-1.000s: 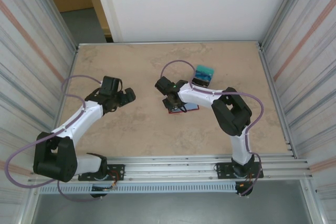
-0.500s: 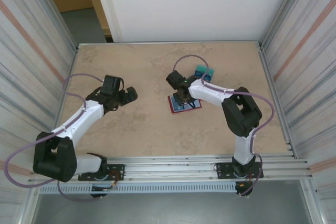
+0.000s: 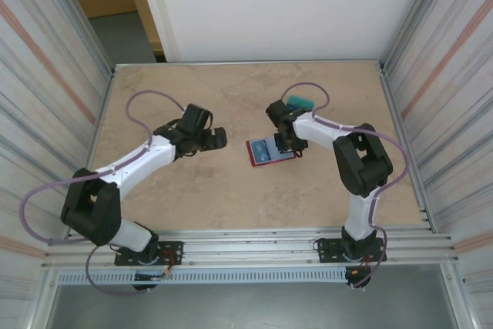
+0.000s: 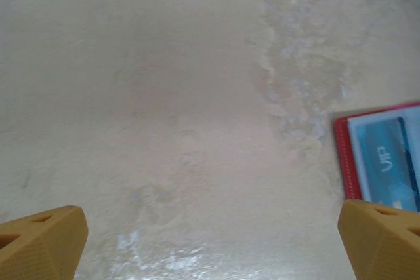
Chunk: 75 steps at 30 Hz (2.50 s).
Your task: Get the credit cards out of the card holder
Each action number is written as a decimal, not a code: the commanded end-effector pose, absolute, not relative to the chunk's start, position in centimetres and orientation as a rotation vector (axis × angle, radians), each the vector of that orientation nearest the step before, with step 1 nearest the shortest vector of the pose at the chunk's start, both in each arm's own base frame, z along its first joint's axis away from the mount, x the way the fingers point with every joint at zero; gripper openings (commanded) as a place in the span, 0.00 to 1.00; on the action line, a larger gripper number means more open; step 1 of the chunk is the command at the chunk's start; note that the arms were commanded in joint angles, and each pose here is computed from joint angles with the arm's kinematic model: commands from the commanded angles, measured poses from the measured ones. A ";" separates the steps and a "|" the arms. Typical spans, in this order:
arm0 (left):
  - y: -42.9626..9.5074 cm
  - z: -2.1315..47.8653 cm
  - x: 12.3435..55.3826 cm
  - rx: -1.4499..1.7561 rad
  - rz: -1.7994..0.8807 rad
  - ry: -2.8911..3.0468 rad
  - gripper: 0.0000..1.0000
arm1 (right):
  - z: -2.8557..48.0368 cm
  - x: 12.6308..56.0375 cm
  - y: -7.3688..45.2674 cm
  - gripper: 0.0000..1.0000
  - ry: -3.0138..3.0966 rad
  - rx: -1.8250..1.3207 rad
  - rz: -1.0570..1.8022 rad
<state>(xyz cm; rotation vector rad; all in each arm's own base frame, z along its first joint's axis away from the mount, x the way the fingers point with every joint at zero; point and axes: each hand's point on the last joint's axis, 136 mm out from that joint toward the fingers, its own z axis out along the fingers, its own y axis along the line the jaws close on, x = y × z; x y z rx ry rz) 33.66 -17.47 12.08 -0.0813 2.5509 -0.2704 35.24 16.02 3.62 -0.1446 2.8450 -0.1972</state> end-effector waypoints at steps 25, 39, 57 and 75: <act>-20.6 12.1 35.8 -0.080 -0.386 2.548 0.99 | 4.8 36.3 18.8 0.50 2.872 -0.076 0.139; -19.8 11.2 35.3 -0.095 -0.352 2.560 0.99 | 0.1 34.7 18.7 0.46 2.975 -0.087 0.136; -18.1 13.2 35.6 -0.153 -0.326 2.516 0.99 | -0.2 29.1 23.9 0.43 2.994 -0.259 0.198; -17.9 12.1 35.0 0.011 -0.229 2.518 0.99 | 7.5 31.1 21.8 0.46 2.774 -0.175 0.079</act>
